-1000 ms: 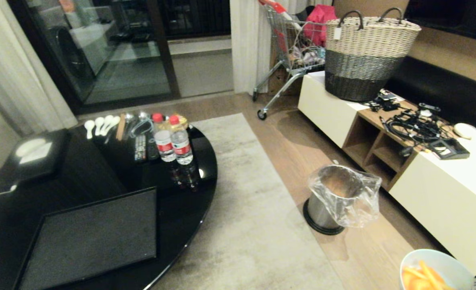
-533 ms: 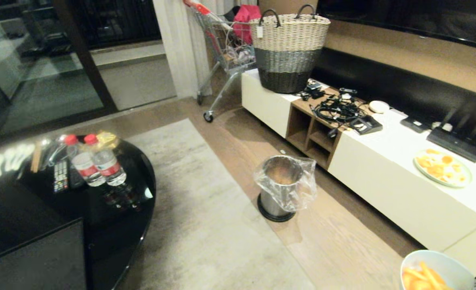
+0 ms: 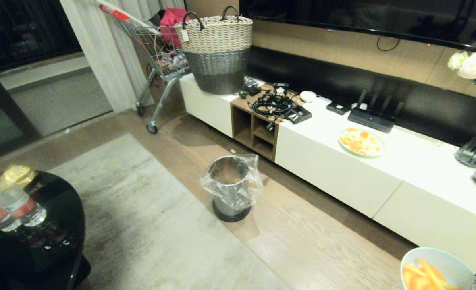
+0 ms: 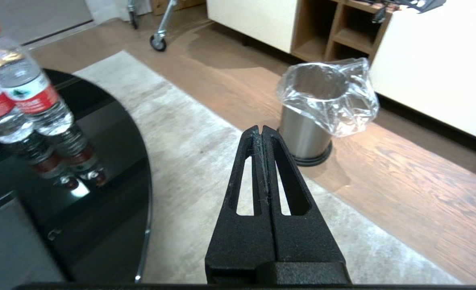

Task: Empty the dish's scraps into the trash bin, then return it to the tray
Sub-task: Move the bowl over the trash can

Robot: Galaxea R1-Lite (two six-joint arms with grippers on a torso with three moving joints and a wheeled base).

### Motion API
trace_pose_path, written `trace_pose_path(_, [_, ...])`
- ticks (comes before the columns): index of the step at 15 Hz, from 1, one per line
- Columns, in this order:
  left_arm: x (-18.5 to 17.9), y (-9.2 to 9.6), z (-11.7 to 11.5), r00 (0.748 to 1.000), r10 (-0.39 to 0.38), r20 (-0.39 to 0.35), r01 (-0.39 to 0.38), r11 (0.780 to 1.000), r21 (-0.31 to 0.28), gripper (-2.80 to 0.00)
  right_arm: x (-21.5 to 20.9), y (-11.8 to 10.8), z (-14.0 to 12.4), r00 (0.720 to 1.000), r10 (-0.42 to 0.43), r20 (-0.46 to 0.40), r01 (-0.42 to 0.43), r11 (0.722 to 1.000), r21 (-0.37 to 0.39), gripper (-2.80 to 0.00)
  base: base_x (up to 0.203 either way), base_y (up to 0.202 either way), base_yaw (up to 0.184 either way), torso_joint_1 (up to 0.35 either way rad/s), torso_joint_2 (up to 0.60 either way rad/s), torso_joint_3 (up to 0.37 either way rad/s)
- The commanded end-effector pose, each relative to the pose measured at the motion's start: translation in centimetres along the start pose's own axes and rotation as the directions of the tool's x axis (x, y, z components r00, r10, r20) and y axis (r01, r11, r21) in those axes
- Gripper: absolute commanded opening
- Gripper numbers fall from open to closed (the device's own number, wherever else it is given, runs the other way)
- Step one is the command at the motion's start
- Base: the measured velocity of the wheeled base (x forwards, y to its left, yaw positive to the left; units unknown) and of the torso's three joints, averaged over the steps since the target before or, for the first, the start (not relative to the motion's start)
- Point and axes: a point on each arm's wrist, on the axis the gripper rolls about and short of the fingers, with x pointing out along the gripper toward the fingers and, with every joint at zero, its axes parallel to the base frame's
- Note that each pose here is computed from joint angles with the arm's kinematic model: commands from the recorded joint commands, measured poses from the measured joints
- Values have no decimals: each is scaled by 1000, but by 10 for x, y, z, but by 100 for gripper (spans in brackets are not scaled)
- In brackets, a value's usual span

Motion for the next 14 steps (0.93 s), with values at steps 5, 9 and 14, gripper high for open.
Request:
trace_pose_path(5, [0, 0, 0, 1000, 0, 1, 0, 1000, 0, -280, -1, 5, 3, 1000, 8, 8, -8, 1000, -3, -280, 0, 0, 0, 0, 0, 0])
trace_pose_path(9, [0, 0, 0, 1000, 0, 1, 0, 1000, 0, -280, -5, 9, 8, 999, 26, 23, -25, 999, -34, -280, 0, 0, 0, 0, 0, 0])
trace_pose_path(14, [0, 0, 0, 1000, 0, 1, 0, 1000, 0, -280, -9, 13, 13, 998, 43, 36, -40, 996, -76, -280, 0, 0, 0, 0, 0, 0])
